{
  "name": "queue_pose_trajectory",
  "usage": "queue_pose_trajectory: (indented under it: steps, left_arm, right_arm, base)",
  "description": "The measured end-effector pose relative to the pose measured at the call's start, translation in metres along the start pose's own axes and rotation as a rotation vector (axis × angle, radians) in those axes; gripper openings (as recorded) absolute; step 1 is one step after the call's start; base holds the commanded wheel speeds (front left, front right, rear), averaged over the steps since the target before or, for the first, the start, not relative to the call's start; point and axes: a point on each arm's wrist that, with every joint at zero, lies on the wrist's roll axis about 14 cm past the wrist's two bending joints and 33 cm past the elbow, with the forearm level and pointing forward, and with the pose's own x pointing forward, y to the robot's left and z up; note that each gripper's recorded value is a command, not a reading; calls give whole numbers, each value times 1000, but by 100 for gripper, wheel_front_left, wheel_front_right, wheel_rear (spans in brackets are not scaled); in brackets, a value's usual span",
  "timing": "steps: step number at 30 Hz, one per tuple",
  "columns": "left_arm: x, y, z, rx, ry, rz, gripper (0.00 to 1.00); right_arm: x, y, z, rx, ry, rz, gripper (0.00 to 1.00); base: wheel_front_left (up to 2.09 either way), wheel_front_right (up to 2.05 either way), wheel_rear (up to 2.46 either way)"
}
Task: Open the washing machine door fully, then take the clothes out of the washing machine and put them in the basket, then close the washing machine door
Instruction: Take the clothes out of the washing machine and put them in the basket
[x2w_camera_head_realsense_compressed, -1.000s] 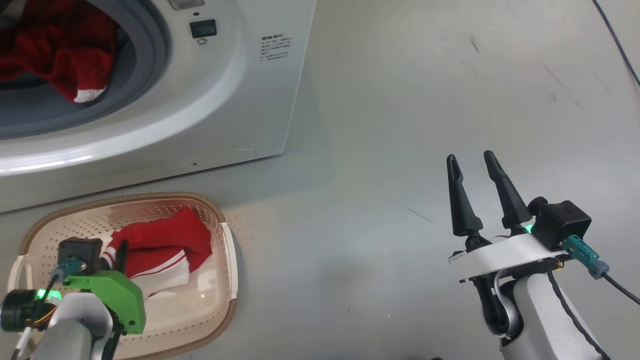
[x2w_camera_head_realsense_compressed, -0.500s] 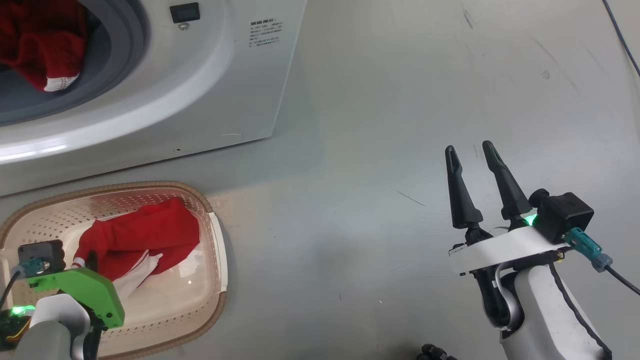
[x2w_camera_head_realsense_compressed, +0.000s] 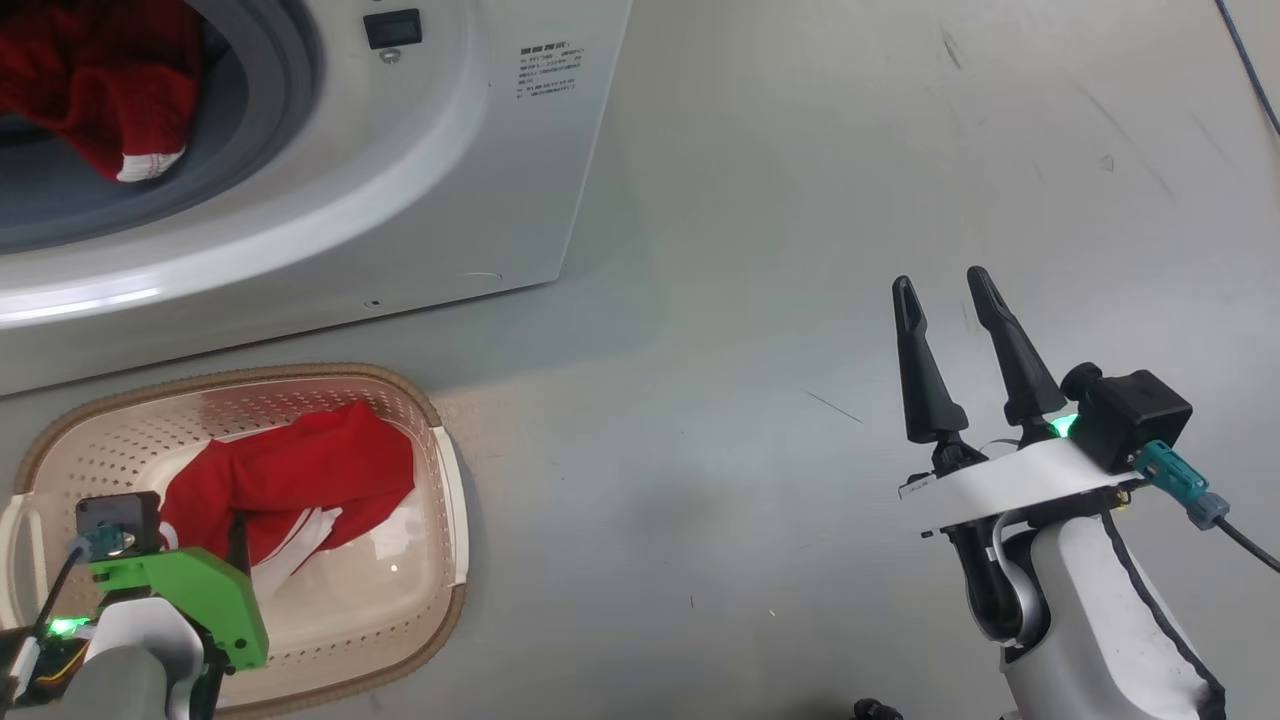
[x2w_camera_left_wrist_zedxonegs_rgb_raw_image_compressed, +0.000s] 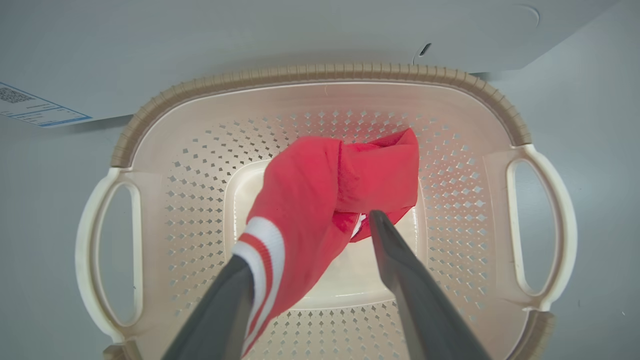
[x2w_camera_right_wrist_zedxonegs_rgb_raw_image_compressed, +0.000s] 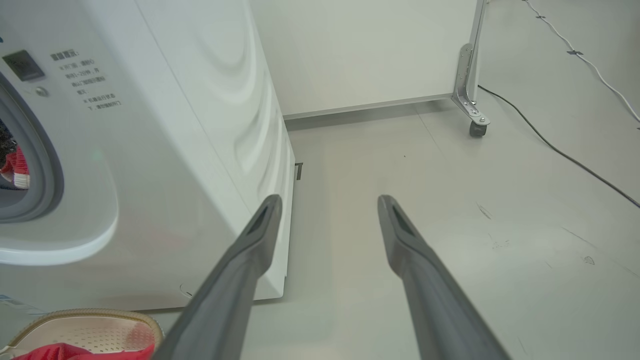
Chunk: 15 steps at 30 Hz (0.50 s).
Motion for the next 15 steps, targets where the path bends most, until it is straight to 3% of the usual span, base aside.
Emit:
queue_pose_trajectory:
  steps: [15]
  left_arm:
    - [-32,-7,28,-19,-159,-5,100]
  right_arm:
    - [-2,16,25,13,-71,48,100]
  base:
    - [0,0,0]
